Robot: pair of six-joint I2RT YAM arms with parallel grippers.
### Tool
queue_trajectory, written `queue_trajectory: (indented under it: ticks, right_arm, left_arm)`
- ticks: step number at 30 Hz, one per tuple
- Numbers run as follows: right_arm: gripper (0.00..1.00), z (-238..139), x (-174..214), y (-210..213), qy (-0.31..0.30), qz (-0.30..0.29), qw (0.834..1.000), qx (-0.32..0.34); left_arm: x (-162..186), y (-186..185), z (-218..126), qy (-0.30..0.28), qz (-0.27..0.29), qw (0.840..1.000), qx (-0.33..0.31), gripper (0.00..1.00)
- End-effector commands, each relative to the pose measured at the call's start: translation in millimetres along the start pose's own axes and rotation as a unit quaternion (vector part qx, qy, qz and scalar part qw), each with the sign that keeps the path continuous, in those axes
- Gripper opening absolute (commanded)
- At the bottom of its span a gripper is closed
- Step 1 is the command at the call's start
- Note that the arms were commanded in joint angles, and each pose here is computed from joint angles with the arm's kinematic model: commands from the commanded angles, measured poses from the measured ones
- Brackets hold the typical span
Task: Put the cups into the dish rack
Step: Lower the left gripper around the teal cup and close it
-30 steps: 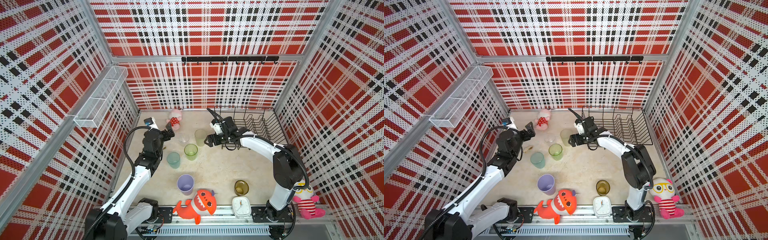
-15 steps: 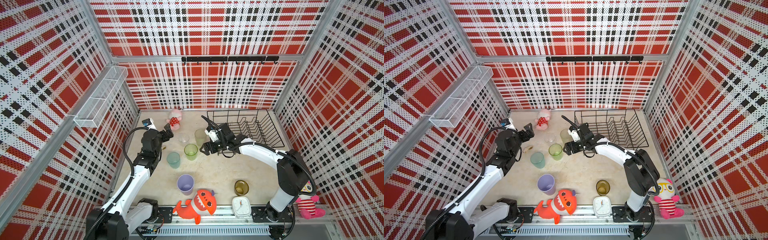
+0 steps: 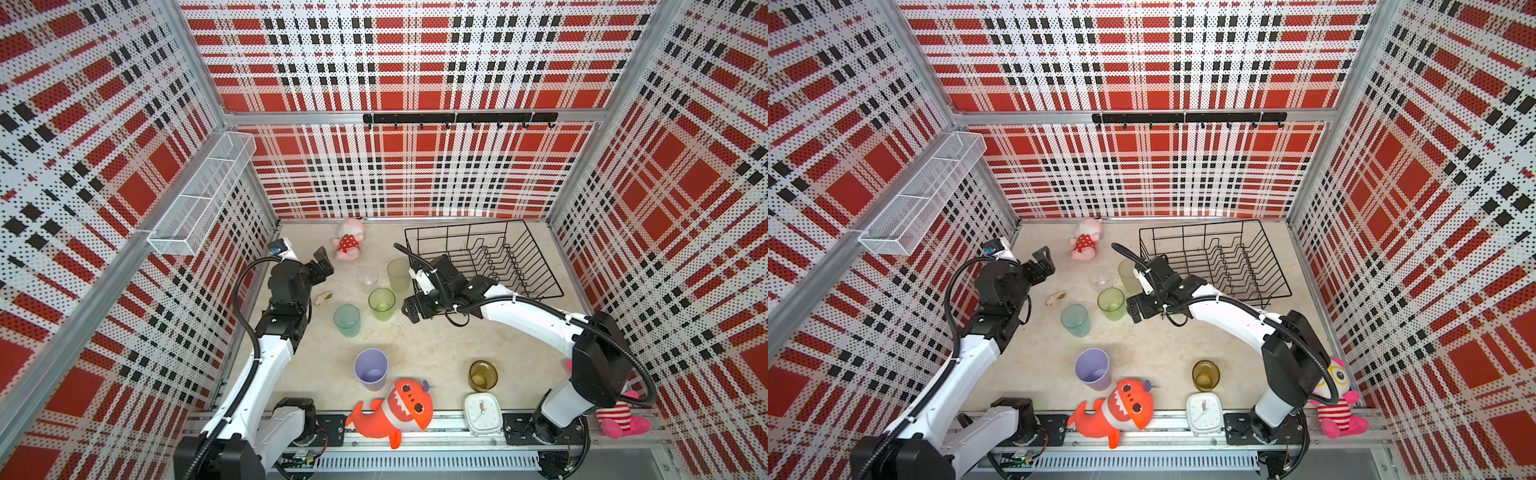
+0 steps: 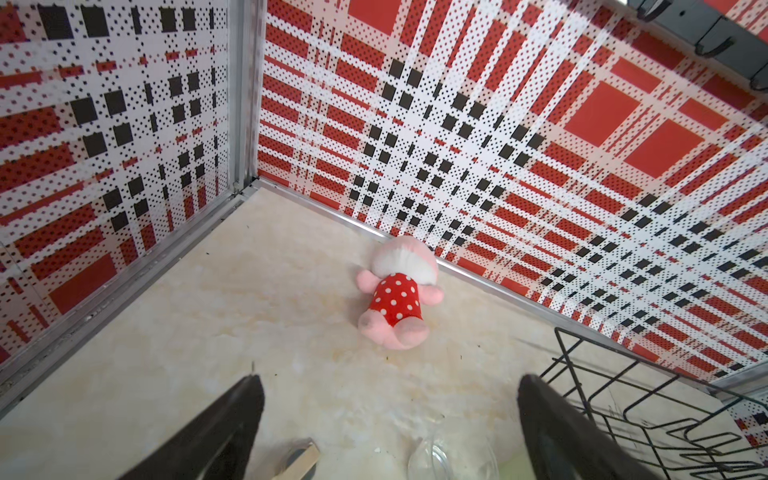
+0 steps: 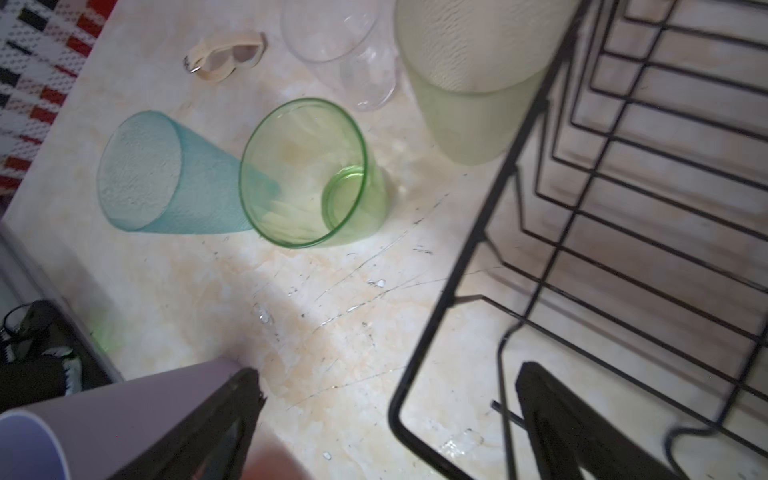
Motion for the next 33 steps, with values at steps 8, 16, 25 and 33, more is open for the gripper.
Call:
queue_trajectory:
  ticks: [8,16,25,33]
  right_arm:
    - [1.0,-55.7,-64.5,-58.3,-0.068,0.001,0.968,0.241]
    - [1.0,-52.6,-79.1,-43.2,-0.1,-0.007,0.977,0.187]
    - [1.0,-49.2,-78.9,-51.1,-0.104,-0.013,0.971,0.215]
    - [1.0,-52.5,-80.0,-59.3,-0.108,-0.017,0.963,0.246]
  left_arm:
    - [23.7,-9.5,0.2,0.081,-0.021,0.993,0.081,0.93]
    - [72.9,-1.2,-19.8,0.185,-0.034,0.982,0.017,0.94]
    - [110.6,30.9,-63.3,0.249,-0.102,0.953,-0.137,0.86]
    - [133.2,33.8,-67.7,0.301,-0.082,0.94,-0.139,0.81]
Point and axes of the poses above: each gripper's point midway between its finger pads, its own z axis out along the fingers, its own y axis along the line the jaws close on, x = y × z, the point moved 3 cm from there along -z, back along the fingers, and after that the axes turned 8 degrees about -z, right-handed, at the moved point
